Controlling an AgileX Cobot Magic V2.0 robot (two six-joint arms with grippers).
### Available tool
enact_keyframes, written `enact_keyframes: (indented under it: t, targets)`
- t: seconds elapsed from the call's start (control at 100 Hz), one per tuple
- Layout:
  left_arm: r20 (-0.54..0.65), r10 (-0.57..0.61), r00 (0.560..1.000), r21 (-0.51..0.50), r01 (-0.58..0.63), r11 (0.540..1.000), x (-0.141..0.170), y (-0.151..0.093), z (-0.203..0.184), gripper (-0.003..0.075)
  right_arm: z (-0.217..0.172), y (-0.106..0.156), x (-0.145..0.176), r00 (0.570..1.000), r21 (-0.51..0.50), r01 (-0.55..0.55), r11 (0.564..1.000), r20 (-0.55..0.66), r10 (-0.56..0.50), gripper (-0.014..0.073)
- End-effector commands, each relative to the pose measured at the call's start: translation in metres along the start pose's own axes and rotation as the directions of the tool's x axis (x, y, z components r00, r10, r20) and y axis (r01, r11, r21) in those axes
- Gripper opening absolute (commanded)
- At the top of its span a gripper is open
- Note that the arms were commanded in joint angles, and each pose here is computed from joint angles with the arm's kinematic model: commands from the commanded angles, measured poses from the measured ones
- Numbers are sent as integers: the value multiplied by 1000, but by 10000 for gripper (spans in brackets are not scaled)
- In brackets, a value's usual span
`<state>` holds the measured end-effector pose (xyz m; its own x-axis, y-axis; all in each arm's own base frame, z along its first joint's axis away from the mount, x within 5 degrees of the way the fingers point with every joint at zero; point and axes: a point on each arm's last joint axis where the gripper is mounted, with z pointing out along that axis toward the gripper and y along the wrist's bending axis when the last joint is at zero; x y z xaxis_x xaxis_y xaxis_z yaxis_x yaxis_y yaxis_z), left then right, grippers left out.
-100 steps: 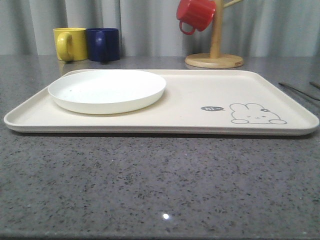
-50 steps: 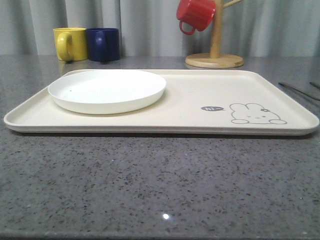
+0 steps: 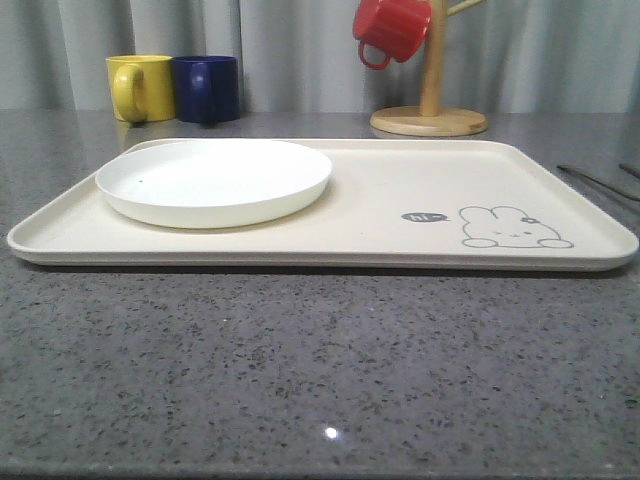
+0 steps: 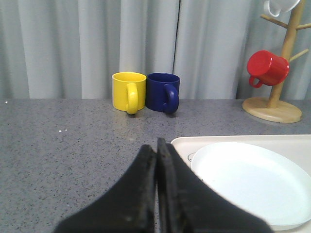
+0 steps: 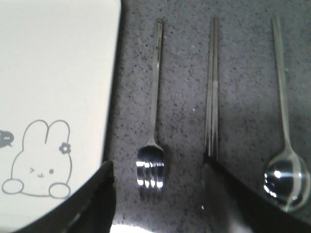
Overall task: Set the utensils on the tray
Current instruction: 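Grasp the silver fork by its handle with the right gripper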
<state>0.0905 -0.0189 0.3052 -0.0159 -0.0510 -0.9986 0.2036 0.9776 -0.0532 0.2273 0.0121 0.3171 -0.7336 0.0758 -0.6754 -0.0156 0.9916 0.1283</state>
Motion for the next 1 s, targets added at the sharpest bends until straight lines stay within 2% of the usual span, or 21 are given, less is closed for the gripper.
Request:
enact_keyframes:
  t: [0.0,0.35,0.79,0.99]
  targets:
    - [84,-12,996,-13,13,1000,-14,1,-1,-17,3,6,-26,992,-10,46,999,116,-45,413]
    - [84,-12,996,-13,13,1000,-14,1,-1,-17,60,4,-53,993,23,102,995,52,-103,413]
    - [84,-12,996,-13,13,1000,-14,1,-1,-17,110,-1,-43,993,26,96,995,-71,-94,413]
    - [84,-12,996,-13,13,1000,-14,1,-1,-17,116,-1,-41,992,27,95,995,-89,-92,402]
